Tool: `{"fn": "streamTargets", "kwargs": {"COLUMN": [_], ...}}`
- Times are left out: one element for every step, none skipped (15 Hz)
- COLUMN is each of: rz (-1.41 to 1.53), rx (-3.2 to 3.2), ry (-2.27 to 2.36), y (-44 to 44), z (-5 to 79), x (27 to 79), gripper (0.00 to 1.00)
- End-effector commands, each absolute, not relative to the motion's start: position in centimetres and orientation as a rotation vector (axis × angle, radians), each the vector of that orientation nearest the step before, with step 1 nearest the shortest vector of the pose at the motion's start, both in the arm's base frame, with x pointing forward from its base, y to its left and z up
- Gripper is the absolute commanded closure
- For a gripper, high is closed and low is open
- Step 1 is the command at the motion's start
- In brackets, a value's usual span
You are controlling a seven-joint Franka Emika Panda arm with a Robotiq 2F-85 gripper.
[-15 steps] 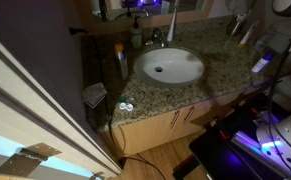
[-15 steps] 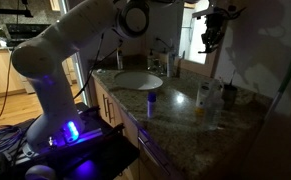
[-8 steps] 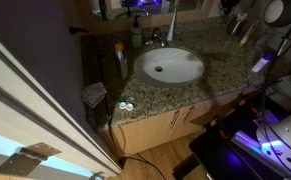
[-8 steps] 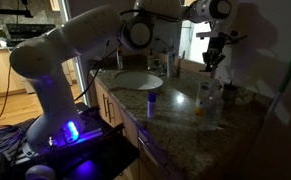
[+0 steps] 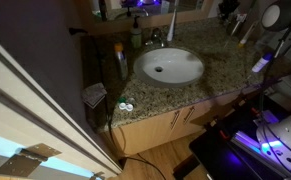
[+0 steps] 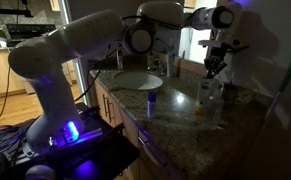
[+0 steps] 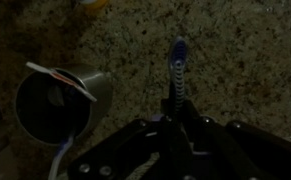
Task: Move the shaving sick to the right side of the sink counter
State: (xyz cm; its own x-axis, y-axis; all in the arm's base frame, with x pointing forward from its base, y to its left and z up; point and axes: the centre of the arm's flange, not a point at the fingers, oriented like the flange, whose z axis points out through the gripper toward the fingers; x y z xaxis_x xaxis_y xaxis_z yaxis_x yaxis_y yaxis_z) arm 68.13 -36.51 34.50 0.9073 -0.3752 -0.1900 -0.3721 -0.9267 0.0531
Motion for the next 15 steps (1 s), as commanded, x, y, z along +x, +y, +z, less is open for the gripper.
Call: {"fn": "streamTargets", "kwargs": {"rz": [-0.262,-0.229,-0.203,-0.186,-0.159,-0.157,-0.172,-0.199,-0.225,-0.251,-0.25,-0.266,-0.295,-0.285,-0.26], "rx": [3.061,3.065,3.071,3.076,3.075,3.072,3.067,3.063,3.053,3.041,3.04,3.032,3.025,3.025,3.029], "ry": [-0.602,-0.587,-0.575,-0.572,-0.568,-0.559,-0.566,-0.557,-0.555,-0.553,-0.533,-0.515,-0.495,-0.465,-0.421], "y": [-36.6,-36.4,-36.5,-36.6,-36.8,-37.0,-37.2,-37.5,-37.6,-37.8,-38.0,-38.1,-38.2,-38.3,-38.2], "z": [34.1,33.4,32.6,32.2,31.9,31.4,31.0,30.8,30.8,31.0,31.4,32.1,32.9,34.0,35.4], "x": [68.2,67.5,66.9,66.6,66.3,66.1,66.1,65.9,65.6,65.4,65.1,64.7,64.4,64.1,63.6], "gripper": [0.96,0.96,0.96,0.96,0.96,0.96,0.96,0.6,0.6,0.54,0.48,0.4,0.33,0.25,0.19]}}
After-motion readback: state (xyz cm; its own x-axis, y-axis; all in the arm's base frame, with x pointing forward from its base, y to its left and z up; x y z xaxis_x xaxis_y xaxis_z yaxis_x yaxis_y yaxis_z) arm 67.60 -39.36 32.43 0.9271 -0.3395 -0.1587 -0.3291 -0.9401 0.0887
